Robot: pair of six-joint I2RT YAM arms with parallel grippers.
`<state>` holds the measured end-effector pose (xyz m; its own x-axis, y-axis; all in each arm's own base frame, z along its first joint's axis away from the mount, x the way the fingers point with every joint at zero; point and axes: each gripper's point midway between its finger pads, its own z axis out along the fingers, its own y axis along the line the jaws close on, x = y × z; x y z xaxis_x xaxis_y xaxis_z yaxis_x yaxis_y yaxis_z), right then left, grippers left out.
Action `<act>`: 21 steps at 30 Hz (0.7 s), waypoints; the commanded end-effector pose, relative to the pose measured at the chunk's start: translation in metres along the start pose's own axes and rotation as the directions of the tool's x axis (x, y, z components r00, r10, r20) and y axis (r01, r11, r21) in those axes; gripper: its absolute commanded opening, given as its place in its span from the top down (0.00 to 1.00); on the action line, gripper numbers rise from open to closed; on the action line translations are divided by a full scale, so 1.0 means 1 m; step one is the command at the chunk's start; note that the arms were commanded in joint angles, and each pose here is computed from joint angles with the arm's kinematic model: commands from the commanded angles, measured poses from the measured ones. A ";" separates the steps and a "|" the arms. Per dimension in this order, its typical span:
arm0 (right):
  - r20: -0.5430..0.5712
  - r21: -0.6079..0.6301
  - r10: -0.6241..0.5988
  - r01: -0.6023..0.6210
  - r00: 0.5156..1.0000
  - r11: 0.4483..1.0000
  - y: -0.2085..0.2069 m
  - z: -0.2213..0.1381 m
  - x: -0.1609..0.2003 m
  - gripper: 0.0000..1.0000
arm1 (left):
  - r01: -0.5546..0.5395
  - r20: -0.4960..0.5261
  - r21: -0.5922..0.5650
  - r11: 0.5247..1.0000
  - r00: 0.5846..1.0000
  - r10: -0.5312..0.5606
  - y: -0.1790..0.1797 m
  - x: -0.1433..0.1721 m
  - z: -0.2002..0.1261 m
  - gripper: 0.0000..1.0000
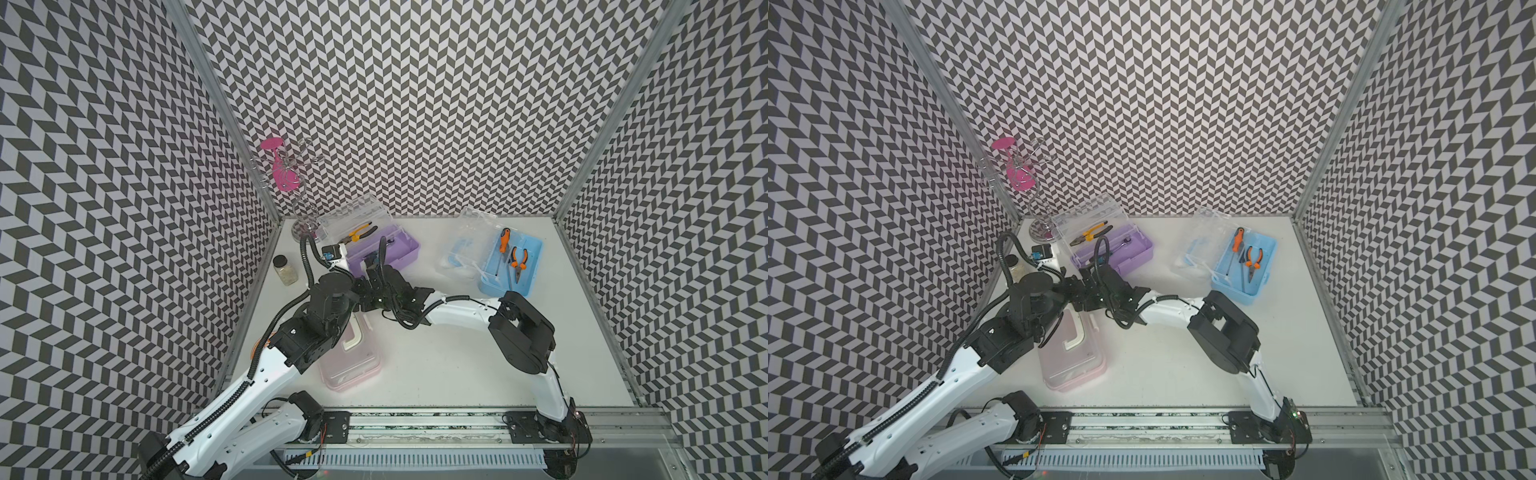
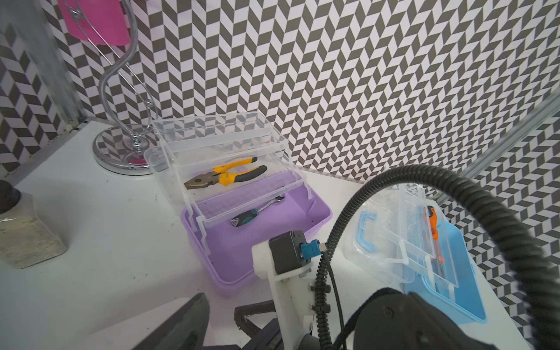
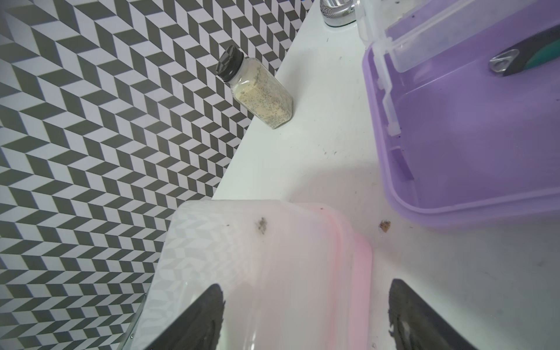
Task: Close toolboxes
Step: Move the toolbox to the center of the board, then adjust the toolbox at the center of the board.
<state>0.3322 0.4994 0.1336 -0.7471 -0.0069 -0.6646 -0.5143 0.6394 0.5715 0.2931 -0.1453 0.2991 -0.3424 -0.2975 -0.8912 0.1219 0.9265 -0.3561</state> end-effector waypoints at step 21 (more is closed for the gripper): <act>0.140 0.357 -0.002 -0.049 0.990 0.933 -0.140 -0.010 -0.083 0.13 | 0.032 -0.064 0.036 0.999 0.997 -0.030 0.003 0.015 0.029 0.01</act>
<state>0.4526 0.4086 0.1331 -0.6741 0.1183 -0.7291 -0.3225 0.8409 0.4346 0.3133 -0.1522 0.2760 -0.4091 -0.2952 -0.8634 0.1360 0.9160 -0.3775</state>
